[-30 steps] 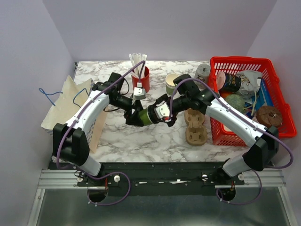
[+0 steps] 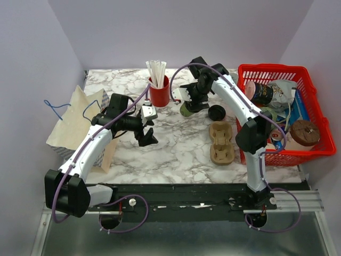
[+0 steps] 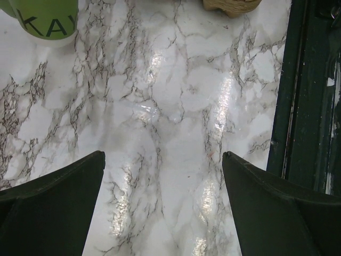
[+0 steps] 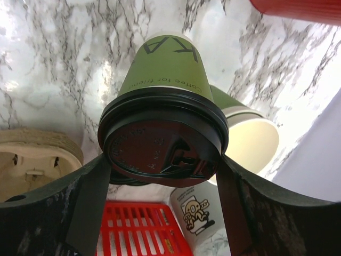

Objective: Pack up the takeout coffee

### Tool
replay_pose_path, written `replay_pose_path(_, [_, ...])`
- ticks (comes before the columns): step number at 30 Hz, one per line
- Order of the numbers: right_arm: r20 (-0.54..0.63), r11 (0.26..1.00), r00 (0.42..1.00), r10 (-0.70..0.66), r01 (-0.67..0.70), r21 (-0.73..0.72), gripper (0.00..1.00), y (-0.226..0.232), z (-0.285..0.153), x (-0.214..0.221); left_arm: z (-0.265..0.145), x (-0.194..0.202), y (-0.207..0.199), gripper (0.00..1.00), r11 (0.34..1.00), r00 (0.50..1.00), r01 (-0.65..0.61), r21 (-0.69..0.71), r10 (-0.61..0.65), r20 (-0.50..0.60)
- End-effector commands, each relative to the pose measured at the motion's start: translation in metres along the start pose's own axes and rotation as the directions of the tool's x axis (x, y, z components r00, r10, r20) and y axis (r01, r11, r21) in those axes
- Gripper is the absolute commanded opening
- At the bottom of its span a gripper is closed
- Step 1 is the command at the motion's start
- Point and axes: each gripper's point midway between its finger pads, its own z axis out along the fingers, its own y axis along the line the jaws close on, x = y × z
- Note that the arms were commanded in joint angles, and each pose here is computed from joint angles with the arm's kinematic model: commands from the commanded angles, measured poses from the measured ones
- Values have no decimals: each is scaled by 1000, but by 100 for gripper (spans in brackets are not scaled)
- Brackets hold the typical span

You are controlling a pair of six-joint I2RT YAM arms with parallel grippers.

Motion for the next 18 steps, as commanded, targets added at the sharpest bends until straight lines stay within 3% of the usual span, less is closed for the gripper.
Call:
replay_pose_path(1, [-149, 983, 989, 3, -30, -181, 55, 43, -10, 25, -1, -2, 0, 99, 1000, 1000, -18, -18, 18, 14])
replay_pose_path(8, [-214, 972, 977, -21, -30, -234, 57, 57, -3, 40, 1, -1, 2, 99, 1000, 1000, -10, -16, 10, 22])
replay_pose_path(18, [-210, 961, 978, -12, -46, -273, 60, 65, 9, 42, 4, 5, 0, 99, 1000, 1000, 5, -13, -5, 20])
